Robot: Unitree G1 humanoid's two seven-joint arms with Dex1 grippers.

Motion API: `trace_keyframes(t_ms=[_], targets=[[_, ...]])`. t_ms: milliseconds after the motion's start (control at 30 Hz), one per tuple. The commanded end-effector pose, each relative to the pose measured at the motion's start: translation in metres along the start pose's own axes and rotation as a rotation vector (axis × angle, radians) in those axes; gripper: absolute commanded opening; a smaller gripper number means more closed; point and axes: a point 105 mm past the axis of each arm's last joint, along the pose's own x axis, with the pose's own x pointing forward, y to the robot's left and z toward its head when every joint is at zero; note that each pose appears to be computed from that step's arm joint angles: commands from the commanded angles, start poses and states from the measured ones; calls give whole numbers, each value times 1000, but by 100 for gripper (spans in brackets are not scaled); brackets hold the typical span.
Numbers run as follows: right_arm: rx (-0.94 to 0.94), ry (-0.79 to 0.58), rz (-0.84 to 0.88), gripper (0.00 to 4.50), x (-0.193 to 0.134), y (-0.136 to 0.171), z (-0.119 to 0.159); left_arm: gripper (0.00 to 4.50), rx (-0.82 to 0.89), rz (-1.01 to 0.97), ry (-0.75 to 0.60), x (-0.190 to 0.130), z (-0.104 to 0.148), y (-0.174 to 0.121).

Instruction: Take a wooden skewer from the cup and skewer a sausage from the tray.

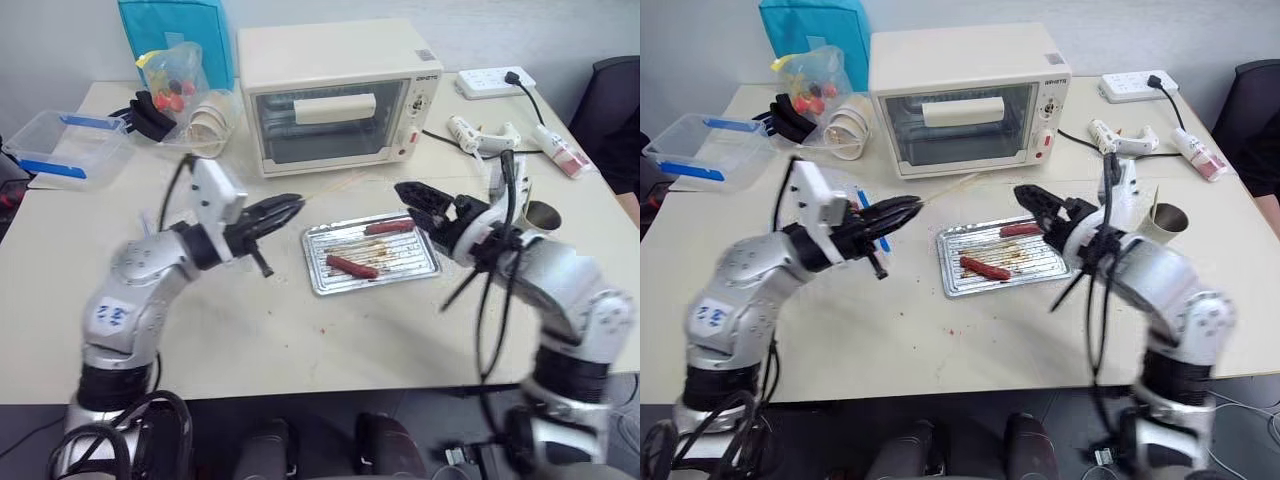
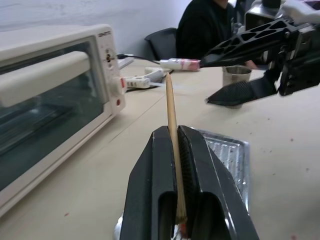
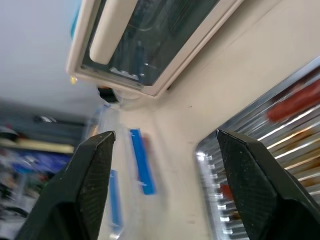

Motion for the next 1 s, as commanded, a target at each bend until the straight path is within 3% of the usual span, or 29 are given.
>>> trace_keyframes(t_ms=[33,167,333,533,1000], targets=[[-383,125,92,354,2,18,-18,0,23,-64,5,-22,20,-14],[-811,230,133,449,6,11,-40,0,16,-78,97,-52,26,-21],[-1116,286,232,449,20,-4,-55,0,-30,-111,208,-78,26,-34],[-1127,296,258,449,43,-16,-55,0,-47,-77,285,-99,19,-38],[-1046,354,223,449,68,-34,-73,0,-28,-49,258,-93,20,-41]])
